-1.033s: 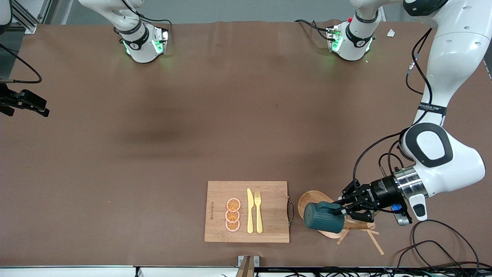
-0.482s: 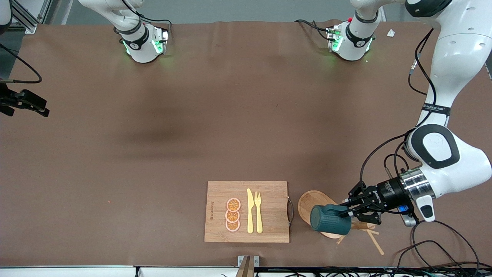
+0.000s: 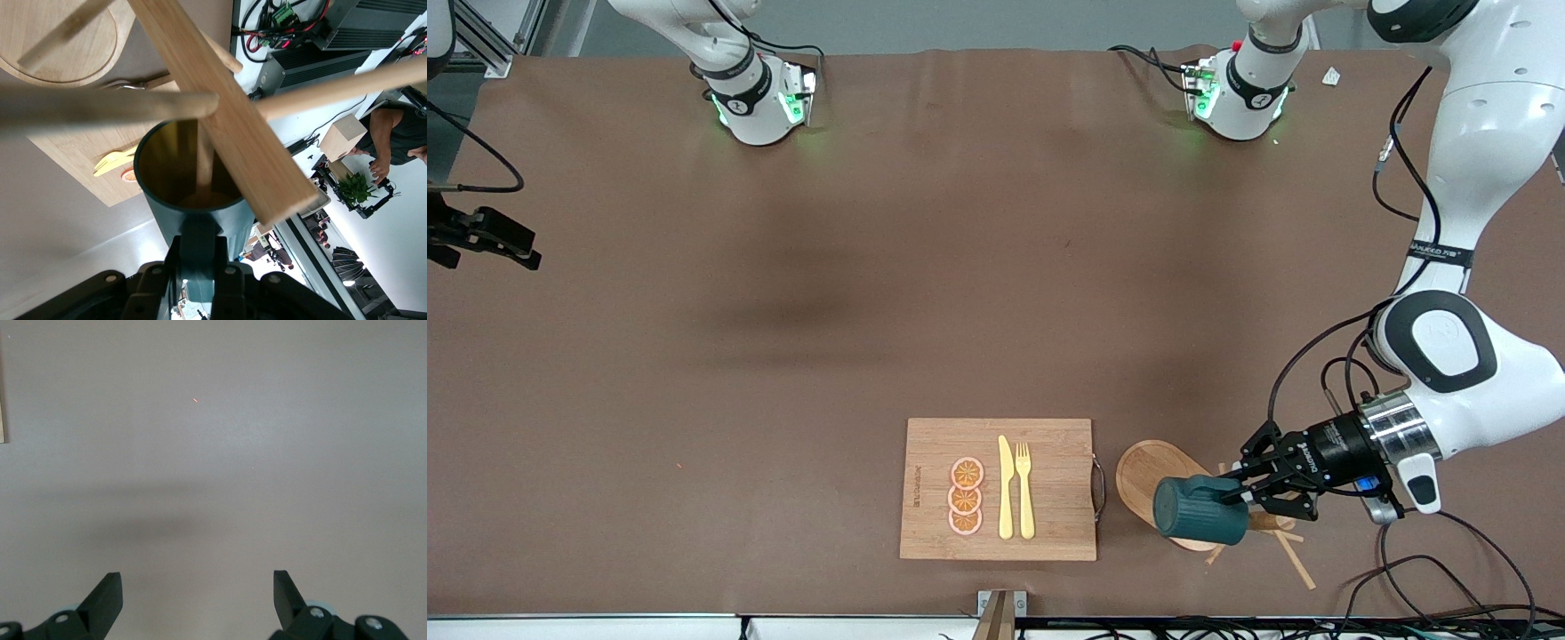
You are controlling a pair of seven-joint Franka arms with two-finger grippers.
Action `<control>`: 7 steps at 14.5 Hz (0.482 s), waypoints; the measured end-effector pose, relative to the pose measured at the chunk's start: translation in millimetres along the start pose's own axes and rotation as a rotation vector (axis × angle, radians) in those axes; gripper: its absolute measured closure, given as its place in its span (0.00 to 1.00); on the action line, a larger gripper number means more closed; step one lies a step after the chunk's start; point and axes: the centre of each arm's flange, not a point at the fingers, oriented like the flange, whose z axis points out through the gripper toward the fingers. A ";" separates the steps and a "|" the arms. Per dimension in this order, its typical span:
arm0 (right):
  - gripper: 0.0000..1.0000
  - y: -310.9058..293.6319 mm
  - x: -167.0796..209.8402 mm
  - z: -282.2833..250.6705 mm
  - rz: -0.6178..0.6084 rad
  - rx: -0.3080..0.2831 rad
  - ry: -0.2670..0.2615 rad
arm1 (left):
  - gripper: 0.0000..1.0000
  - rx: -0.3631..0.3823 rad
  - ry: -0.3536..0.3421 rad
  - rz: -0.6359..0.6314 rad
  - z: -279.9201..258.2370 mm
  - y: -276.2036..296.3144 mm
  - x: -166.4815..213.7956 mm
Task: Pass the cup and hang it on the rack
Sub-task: 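Lower the mug handle onto a rack peg with the left gripper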
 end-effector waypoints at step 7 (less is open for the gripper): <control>0.00 0.0 0.0 -0.2 0.000 0.000 0.000 | 0.79 0.000 0.001 -0.013 -0.4 -2.8 9.0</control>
